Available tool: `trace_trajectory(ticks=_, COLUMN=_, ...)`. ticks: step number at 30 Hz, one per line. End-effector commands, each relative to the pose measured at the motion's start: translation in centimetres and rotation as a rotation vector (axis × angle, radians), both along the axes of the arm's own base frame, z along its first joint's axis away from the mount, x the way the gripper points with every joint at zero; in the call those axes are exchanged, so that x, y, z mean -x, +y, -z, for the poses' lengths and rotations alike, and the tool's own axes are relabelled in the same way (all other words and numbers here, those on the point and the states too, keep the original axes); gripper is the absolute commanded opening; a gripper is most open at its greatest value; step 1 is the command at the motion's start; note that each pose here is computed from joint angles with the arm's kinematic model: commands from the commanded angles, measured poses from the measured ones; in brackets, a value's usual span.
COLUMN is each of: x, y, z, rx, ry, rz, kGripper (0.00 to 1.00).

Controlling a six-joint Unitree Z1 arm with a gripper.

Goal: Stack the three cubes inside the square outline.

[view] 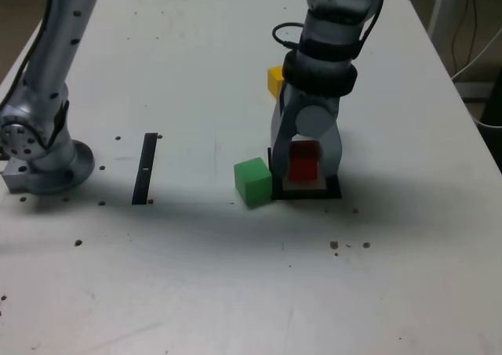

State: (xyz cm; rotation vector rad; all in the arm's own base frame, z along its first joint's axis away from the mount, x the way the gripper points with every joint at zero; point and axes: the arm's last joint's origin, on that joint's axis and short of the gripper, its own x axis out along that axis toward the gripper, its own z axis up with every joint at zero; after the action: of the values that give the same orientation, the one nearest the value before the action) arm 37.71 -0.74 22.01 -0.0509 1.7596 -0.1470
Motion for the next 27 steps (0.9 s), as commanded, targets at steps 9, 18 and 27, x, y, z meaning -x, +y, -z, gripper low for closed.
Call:
trace_trajectory(ticks=9, x=0.1, y=0.2, z=0.9, rx=0.028, ry=-0.001, rz=0.015, kGripper=0.96)
trace_trajectory(ticks=18, x=0.4, y=0.2, z=0.9, rx=0.029, ry=0.000, rz=0.015, kGripper=0.99)
trace_trajectory(ticks=27, x=1.3, y=0.3, z=-1.1, rx=0.004, ry=-0.045, rz=0.017, kGripper=0.99)
